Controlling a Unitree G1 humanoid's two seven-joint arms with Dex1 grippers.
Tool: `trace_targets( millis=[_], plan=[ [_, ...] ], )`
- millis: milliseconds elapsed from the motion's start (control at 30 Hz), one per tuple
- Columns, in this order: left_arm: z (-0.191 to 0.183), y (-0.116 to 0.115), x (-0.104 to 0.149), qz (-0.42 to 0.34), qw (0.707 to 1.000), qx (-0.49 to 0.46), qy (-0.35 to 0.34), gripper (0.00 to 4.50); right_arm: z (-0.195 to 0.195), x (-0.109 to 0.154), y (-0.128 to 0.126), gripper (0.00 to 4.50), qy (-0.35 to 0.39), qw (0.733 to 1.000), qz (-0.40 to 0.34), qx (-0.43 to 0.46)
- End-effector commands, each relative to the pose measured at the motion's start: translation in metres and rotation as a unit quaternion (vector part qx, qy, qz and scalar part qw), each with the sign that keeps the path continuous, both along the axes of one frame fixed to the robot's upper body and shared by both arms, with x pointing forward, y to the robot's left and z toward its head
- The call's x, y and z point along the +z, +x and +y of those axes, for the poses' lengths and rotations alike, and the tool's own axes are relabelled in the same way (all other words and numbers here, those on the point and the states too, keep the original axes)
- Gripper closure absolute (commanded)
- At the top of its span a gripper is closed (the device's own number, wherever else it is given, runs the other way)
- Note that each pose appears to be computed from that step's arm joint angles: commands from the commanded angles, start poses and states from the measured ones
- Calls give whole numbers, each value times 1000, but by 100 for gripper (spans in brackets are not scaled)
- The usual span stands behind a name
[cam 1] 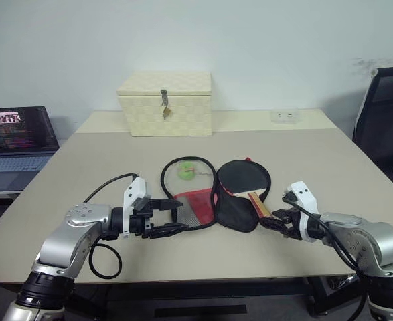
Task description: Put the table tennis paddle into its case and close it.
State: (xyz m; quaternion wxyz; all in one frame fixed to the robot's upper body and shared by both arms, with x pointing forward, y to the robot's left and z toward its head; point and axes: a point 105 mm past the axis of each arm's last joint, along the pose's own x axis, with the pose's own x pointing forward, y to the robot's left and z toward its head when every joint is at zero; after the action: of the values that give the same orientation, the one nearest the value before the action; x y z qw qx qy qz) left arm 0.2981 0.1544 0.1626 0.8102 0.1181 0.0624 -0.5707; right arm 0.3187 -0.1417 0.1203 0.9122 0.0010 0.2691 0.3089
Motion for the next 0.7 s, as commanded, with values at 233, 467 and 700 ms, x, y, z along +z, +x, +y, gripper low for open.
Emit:
trace_targets(
  millis=[233,467,700],
  plan=[
    [6,-2,14,-23,1000,4,2,83,31,12,-2,118,19,998,-23,50],
    [6,-3,13,-22,1000,6,2,83,57,11,-9,118,21,996,-33,82],
    [6,-3,13,-24,1000,6,2,83,78,8,-9,118,23,993,-41,104]
  ],
)
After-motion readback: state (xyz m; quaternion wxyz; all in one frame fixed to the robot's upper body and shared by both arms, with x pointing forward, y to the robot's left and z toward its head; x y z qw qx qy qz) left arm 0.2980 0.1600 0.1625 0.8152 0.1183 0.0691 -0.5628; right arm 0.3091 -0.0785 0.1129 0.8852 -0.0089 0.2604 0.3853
